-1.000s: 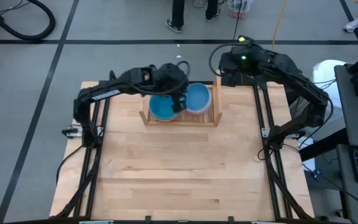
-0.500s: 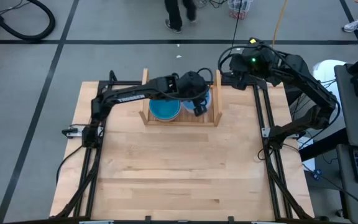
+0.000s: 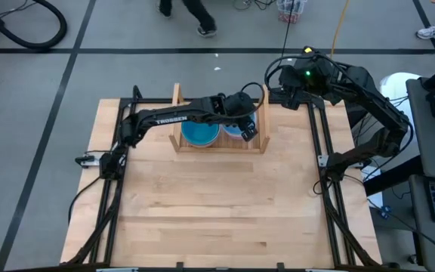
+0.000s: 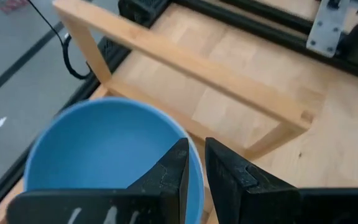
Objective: Place and stack bowls onto a shelf
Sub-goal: Return to Home Position
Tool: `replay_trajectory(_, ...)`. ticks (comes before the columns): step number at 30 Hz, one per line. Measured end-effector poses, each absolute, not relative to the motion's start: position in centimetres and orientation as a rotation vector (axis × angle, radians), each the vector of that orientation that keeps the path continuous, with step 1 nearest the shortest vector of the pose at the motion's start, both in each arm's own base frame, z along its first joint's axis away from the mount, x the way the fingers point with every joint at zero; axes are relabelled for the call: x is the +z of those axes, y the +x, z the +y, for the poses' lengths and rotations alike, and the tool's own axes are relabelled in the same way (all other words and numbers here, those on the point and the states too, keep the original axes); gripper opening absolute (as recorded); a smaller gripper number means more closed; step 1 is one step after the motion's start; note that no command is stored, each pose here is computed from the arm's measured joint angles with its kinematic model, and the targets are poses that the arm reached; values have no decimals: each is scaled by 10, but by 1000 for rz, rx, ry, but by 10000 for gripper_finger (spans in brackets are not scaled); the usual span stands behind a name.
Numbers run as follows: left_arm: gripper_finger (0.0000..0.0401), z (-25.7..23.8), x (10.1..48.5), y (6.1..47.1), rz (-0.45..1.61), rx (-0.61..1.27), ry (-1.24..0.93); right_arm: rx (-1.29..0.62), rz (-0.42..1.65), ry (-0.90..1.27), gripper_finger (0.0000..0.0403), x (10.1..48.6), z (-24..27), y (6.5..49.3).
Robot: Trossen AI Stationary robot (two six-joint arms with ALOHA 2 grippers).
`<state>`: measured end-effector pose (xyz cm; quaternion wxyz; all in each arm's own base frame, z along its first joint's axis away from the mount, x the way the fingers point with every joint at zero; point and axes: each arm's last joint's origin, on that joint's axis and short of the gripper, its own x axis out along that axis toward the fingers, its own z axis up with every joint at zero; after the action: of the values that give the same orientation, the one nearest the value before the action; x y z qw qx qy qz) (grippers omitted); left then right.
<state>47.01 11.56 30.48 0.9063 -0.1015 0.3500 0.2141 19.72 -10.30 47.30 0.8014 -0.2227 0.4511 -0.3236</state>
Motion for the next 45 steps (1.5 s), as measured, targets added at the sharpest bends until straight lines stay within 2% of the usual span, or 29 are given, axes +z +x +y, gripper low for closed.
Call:
replay_trajectory(7, 58, 119, 295, 473, 748, 375, -252, -698, 964, -470, 116, 473, -103, 197)
replay_trajectory(38, 58, 134, 259, 488, 776, 370, -259, -696, 966, -475, 116, 473, -103, 197)
replay_trajectory(45, 58, 134, 236, 494, 828, 357, -272, -696, 966, -475, 116, 473, -103, 197)
